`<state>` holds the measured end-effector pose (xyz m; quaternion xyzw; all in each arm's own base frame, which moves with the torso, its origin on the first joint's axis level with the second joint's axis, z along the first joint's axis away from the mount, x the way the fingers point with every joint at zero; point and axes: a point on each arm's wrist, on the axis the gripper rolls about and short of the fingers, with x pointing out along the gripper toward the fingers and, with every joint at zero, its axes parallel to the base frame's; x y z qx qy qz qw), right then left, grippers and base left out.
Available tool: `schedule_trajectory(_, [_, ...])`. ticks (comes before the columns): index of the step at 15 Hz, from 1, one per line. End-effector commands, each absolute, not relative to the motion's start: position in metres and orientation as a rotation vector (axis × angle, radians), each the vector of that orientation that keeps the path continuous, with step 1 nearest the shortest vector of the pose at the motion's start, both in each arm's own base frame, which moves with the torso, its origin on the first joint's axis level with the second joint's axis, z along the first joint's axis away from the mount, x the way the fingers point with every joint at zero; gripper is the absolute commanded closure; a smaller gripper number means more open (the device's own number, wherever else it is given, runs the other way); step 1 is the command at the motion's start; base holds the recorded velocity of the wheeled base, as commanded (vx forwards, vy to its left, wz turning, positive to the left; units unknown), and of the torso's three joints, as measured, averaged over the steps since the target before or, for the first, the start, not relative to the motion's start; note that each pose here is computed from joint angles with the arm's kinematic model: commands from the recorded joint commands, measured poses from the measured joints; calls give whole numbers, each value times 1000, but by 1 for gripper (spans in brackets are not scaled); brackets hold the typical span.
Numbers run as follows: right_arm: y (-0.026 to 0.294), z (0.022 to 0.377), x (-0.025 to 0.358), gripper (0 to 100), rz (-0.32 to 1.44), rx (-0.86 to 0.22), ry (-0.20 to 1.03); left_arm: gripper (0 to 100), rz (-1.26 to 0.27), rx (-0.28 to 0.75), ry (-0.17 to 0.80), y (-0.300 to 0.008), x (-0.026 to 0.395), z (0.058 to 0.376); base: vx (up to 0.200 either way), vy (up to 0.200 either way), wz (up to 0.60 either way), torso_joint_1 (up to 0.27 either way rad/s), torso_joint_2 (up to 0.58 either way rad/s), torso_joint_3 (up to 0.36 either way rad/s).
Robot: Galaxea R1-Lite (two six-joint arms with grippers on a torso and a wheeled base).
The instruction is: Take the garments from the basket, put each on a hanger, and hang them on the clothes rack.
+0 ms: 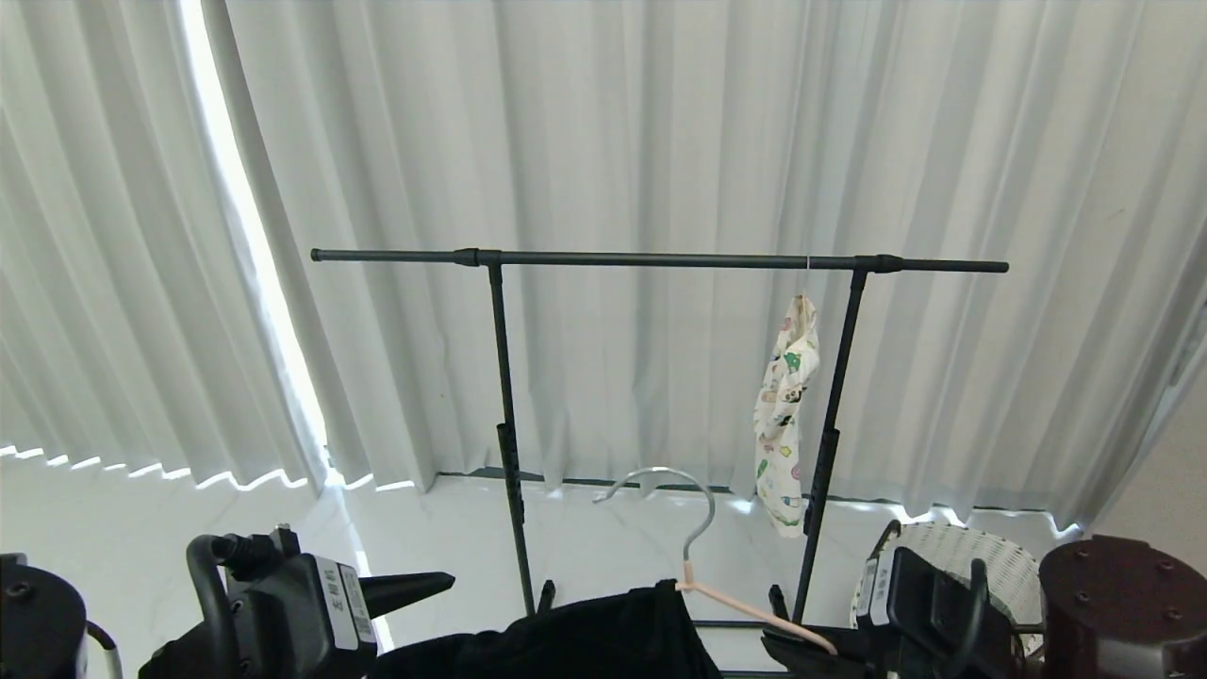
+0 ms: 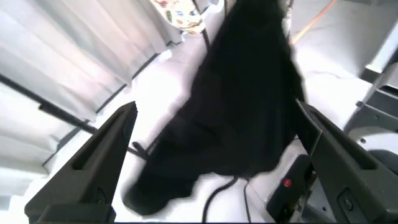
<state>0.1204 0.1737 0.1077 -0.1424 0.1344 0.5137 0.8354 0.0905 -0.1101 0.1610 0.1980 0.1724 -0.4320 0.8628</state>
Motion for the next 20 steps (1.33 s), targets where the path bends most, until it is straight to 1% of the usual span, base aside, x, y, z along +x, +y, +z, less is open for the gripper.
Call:
schedule_trajectory(1, [174, 110, 112, 100, 1130, -320, 257, 0, -918, 422, 382, -113, 93, 158, 0, 0, 0, 0, 0, 0])
schedule_trajectory(3, [179, 111, 108, 100, 1161, -326, 247, 0, -945, 418, 391, -115, 93, 157, 0, 0, 0, 0, 0, 0])
schedule_trajectory(6, [190, 119, 102, 100, 1207, -330, 198, 0, -1040, 402, 407, -117, 92, 154, 0, 0, 0, 0, 0, 0])
schedule_trajectory(8, [194, 119, 98, 100, 1232, -344, 183, 0, -1042, 404, 431, -121, 95, 151, 0, 0, 0, 0, 0, 0])
schedule_trajectory(9, [194, 120, 97, 100, 1235, -344, 179, 100, -1042, 403, 428, -122, 95, 152, 0, 0, 0, 0, 0, 0])
schedule_trajectory(14, [201, 129, 100, 100, 1238, -325, 138, 100, -1048, 410, 432, -122, 95, 151, 0, 0, 0, 0, 0, 0])
schedule_trajectory(17, [201, 129, 100, 100, 1232, -333, 137, 100, -1047, 411, 433, -122, 95, 151, 0, 0, 0, 0, 0, 0])
schedule_trajectory(18, [202, 127, 100, 0, 1220, -339, 143, 100, -1045, 410, 435, -122, 95, 151, 0, 0, 0, 0, 0, 0])
schedule_trajectory(20, [203, 126, 101, 0, 1193, -347, 147, 100, -1042, 411, 439, -121, 95, 150, 0, 0, 0, 0, 0, 0])
